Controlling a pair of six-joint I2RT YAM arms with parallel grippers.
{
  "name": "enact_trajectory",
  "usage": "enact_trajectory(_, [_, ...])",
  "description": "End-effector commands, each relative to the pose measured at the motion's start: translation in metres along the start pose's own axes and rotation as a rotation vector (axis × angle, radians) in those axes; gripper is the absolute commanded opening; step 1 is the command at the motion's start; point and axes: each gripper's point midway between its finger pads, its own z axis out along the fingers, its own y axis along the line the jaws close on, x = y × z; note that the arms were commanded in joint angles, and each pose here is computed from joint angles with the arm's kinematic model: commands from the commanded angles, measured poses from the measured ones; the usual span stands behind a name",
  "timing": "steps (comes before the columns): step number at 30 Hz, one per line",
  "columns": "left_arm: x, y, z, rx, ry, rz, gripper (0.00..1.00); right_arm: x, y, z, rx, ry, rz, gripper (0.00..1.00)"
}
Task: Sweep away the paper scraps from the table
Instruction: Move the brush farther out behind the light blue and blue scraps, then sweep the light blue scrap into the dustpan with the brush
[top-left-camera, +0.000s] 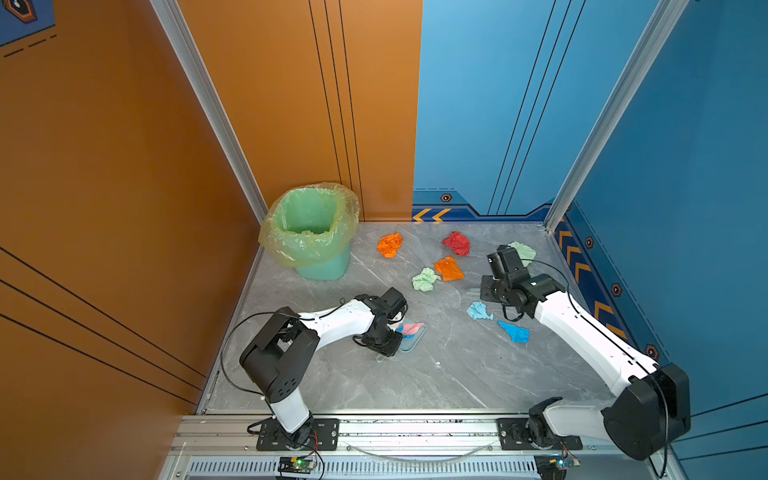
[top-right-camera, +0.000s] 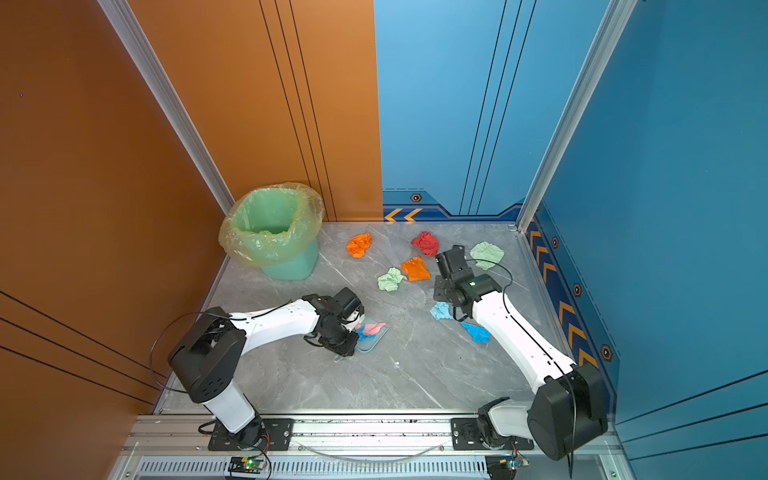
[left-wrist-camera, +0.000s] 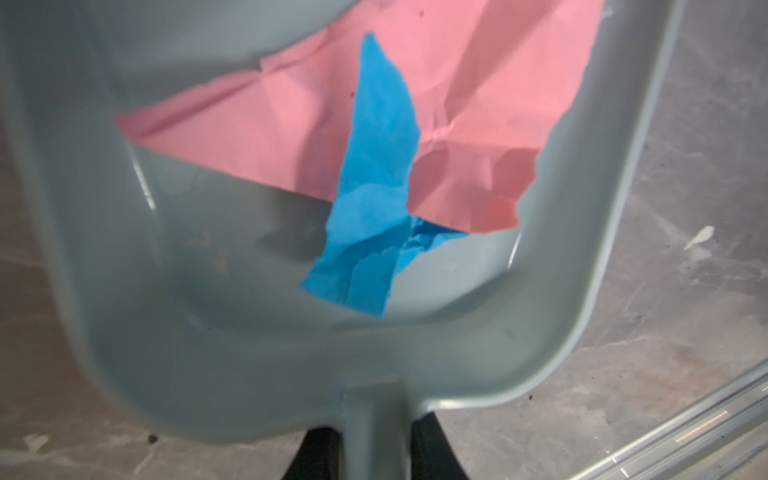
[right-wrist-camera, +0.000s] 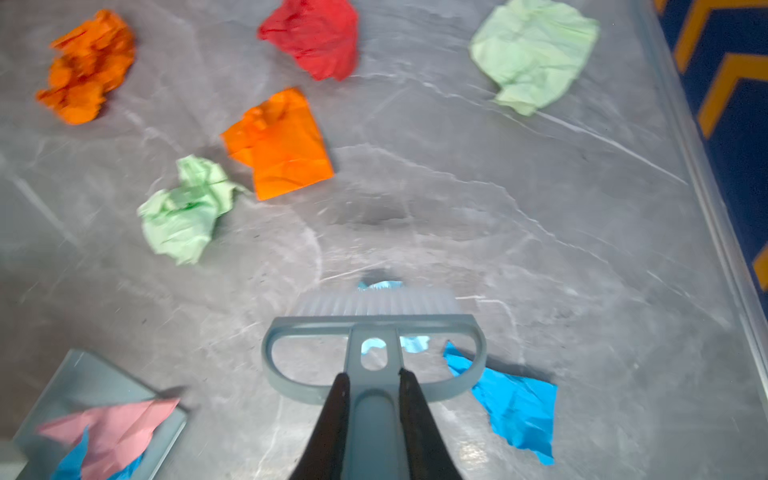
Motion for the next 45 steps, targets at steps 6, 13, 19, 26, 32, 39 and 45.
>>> enact_trajectory(6, [0.002,-0.016,0.012,0.003,0.067,0.074,0.00,0.016,-0.030,0.017,0.098,-0.002,0.097,0.00])
enact_trajectory(13, [-0.001,-0.027,0.017,0.000,0.076,0.104,0.00,0.032,-0.014,0.033,0.052,0.064,0.047,0.00])
enact_trajectory(19, [-0.003,-0.033,0.022,0.001,0.090,0.117,0.00,0.039,0.005,0.036,0.017,0.079,-0.033,0.00])
enact_trajectory(26, [-0.006,-0.036,0.022,-0.002,0.097,0.129,0.00,0.049,0.035,0.036,-0.052,0.126,-0.126,0.00])
enact_trajectory(32, [-0.008,-0.041,0.024,0.009,0.099,0.140,0.00,0.065,0.086,0.027,-0.241,0.184,-0.190,0.00])
enact_trajectory(39, [-0.006,-0.043,0.025,0.016,0.105,0.148,0.00,0.057,0.124,0.008,-0.454,0.161,-0.152,0.00])
enact_trajectory(45, [-0.005,-0.043,0.026,0.019,0.110,0.148,0.00,0.039,0.109,0.002,-0.430,0.109,-0.115,0.00])
